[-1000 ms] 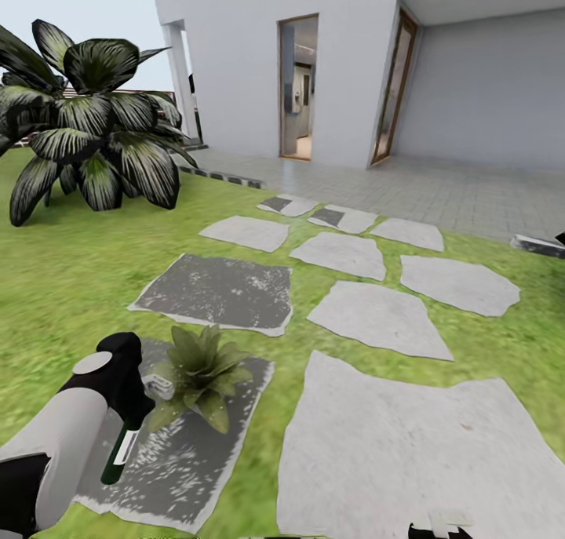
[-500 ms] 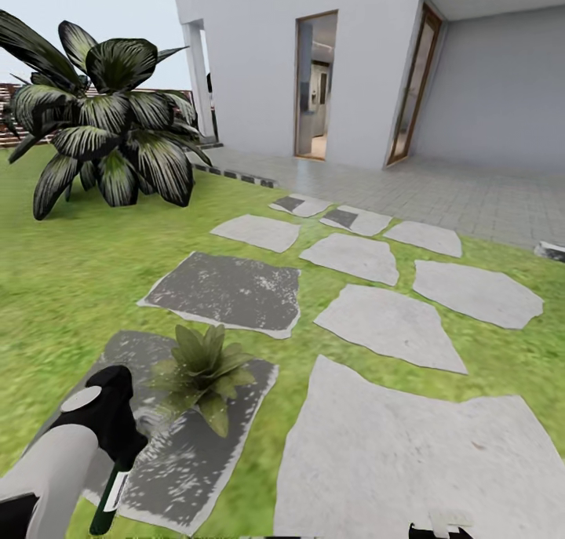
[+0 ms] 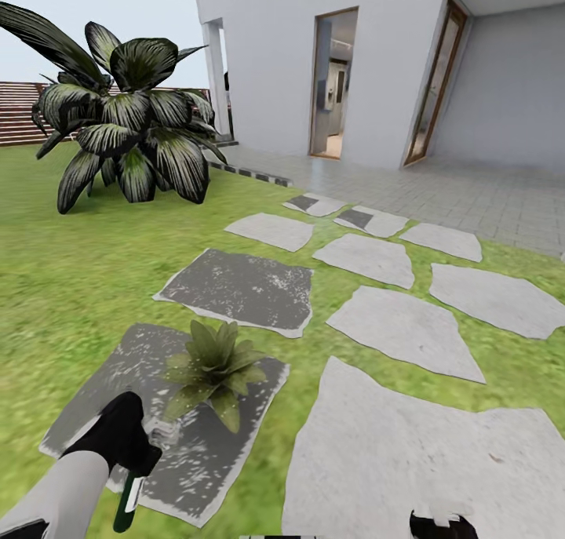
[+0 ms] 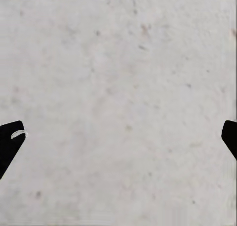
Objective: Pick up the pesticide atomizer in the garden and spray insectifuge to fully cover both potted plants in the garden.
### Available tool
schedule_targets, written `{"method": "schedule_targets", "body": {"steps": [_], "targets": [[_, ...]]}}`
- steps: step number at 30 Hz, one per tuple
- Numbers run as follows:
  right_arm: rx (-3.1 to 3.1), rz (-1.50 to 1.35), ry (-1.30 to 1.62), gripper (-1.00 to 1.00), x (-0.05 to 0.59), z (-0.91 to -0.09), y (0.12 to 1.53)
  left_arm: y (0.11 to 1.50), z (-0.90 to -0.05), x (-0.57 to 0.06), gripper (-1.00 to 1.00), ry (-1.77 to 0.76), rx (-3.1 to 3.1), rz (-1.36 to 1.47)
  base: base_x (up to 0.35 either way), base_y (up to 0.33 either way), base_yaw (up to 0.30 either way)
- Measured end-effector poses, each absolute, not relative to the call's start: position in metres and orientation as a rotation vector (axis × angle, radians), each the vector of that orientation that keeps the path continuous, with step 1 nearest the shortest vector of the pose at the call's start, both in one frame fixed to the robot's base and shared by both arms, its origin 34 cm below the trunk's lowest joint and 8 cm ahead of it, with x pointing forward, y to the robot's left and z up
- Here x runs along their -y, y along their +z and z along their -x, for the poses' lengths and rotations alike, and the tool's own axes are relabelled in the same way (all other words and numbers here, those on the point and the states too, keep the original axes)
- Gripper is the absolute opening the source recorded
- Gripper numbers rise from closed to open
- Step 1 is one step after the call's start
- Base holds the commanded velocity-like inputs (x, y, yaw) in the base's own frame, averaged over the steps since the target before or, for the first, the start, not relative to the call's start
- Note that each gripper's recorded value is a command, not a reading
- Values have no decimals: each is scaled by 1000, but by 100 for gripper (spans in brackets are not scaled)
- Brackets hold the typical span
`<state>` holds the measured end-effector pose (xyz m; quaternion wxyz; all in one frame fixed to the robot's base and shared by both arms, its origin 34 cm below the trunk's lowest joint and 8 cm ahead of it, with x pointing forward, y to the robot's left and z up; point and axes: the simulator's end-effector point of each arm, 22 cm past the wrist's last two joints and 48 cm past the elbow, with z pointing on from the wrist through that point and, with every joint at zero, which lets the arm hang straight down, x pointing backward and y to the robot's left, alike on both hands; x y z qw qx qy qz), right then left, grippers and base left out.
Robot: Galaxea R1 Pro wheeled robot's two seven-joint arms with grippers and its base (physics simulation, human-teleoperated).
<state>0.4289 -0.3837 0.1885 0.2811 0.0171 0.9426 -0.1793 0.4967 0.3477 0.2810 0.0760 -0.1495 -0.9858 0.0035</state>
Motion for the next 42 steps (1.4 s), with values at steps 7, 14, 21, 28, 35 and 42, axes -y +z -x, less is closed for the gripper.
{"method": "schedule_targets", "body": {"steps": [7, 14, 21, 28, 35, 42], "targets": [[-2383, 15, -326, 100, 356, -501, 221, 269, -478, -339, -100, 71, 2957, 411, 0, -137, 0], [-2379, 35, -289, 100, 354, -505, 222, 270, -480, -339, -100, 75, 2965, 404, 76, -268, 8], [-2350, 42, -284, 100, 352, -509, 225, 269, -479, -339, -100, 86, 2968, 384, 200, -258, 214], [-2352, 43, -286, 100, 353, -508, 224, 267, -479, -336, -100, 125, 2982, 335, 133, -101, 255], [-2347, 43, -286, 100, 353, -509, 226, 273, -489, -339, -100, 111, 3010, 336, 2, -2, 247], [-2340, 41, -285, 100, 353, -511, 229, 284, -507, -329, -100, 176, 3077, 300, 0, -55, 220]]}}
